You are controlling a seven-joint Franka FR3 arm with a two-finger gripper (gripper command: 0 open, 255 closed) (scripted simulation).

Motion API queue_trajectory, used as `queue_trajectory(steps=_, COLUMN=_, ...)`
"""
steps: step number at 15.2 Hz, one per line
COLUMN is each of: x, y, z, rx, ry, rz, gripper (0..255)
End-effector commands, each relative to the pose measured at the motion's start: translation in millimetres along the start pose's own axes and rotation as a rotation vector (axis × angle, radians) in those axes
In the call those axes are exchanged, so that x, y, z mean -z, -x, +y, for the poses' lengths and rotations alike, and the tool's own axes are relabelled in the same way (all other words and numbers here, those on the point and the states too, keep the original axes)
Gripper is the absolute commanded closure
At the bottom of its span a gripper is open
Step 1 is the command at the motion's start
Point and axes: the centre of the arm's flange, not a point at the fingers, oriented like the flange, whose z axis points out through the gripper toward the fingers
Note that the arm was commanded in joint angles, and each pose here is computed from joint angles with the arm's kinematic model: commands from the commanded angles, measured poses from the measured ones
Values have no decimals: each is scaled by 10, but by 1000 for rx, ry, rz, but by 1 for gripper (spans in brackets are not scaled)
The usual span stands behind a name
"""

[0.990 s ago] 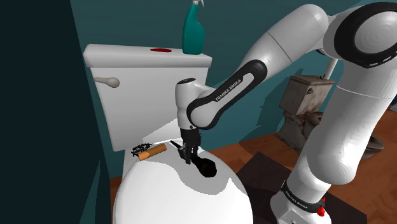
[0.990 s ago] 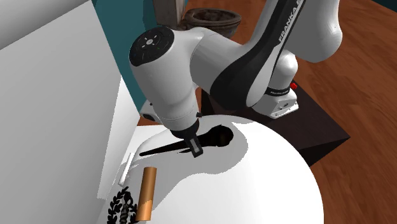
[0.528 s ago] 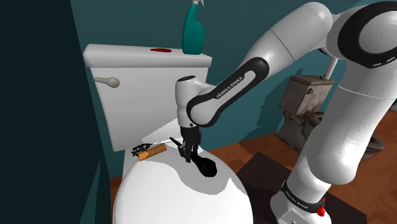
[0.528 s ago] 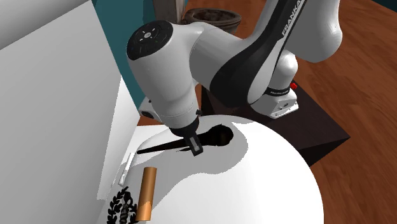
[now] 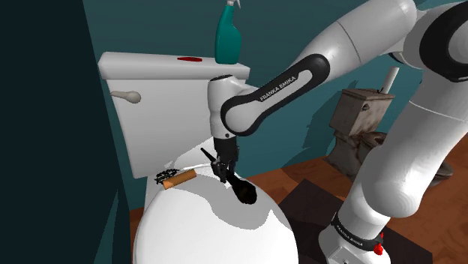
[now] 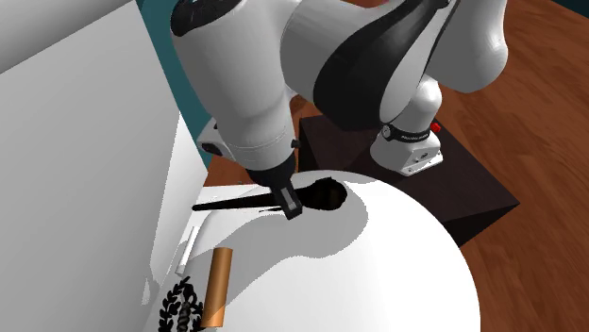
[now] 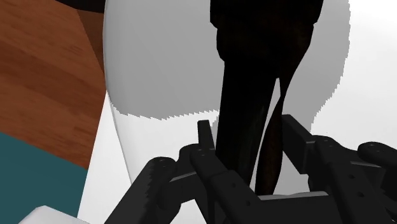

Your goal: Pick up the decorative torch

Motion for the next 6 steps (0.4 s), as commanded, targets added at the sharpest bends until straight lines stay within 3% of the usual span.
queue_trajectory(steps=1, x=104, y=15, z=3, rx=0, ry=0, rz=0, gripper=255)
queue_trajectory(steps=6, x=268, y=43, z=8, rx=0, ry=0, rz=0, gripper=255)
